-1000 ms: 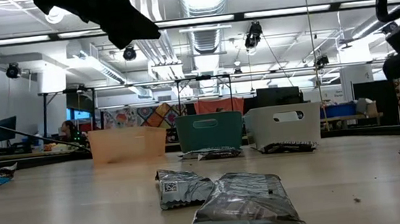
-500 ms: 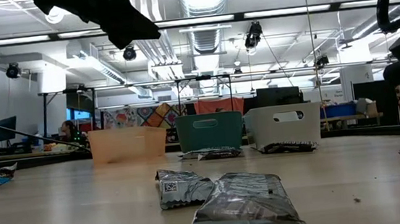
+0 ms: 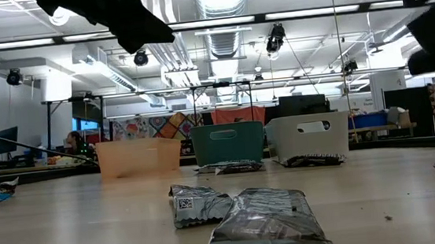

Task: Organize candy in baskets
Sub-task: Put the red chocolate into the green bin

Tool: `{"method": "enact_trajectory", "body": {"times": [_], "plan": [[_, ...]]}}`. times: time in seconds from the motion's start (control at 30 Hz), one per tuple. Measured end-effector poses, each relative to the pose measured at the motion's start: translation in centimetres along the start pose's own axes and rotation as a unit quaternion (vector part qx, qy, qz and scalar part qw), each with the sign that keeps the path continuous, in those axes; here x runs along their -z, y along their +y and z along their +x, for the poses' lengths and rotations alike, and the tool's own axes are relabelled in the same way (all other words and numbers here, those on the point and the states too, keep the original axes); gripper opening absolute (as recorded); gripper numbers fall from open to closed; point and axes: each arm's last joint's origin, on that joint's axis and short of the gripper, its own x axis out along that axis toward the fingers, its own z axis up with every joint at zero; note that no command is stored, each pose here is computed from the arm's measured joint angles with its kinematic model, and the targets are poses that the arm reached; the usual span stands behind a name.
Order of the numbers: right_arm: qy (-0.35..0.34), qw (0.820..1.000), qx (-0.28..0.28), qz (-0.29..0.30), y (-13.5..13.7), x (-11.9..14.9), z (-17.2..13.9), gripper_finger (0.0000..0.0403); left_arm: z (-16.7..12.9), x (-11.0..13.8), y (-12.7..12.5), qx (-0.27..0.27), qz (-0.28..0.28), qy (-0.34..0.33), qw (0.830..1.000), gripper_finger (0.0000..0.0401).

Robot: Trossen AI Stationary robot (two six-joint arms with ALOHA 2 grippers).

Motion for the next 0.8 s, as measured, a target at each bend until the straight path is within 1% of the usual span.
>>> {"method": "enact_trajectory", "body": {"times": [0.17, 0.23, 0.33, 0.4, 0.5, 0.7, 0.8], "plan": [[-0.063, 0.997, 0.017, 0.040, -0.4, 0.8, -2.2, 0.0008, 0.0, 0.0, 0.0, 0.000, 0.000, 0.000, 1.000, 0.0075], [-0.081, 0.995, 0.015, 0.053, -0.5, 1.1, -2.9, 0.0008, 0.0, 0.0, 0.0, 0.000, 0.000, 0.000, 1.000, 0.0075], [-0.089, 0.995, 0.006, 0.049, -0.6, 1.4, -3.5, 0.0011, 0.0, 0.0, 0.0, 0.000, 0.000, 0.001, 1.000, 0.0075], [-0.086, 0.996, 0.005, 0.037, -0.4, 1.6, -3.4, 0.0020, 0.0, 0.0, 0.0, 0.000, 0.000, 0.001, 1.000, 0.0075], [-0.072, 0.997, 0.000, 0.021, -0.2, 1.5, -3.0, 0.0051, 0.0, 0.0, 0.0, 0.000, 0.005, 0.001, 1.000, 0.0075], [-0.047, 0.998, 0.021, 0.024, -0.1, 0.8, -1.3, 0.0146, 0.0, 0.0, 0.0, 0.000, 0.009, 0.001, 1.000, 0.0075], [-0.026, 0.999, 0.029, 0.030, 0.0, 0.3, -0.1, 0.0180, 0.0, 0.0, 0.0, 0.000, 0.009, 0.001, 1.000, 0.0075]]}}
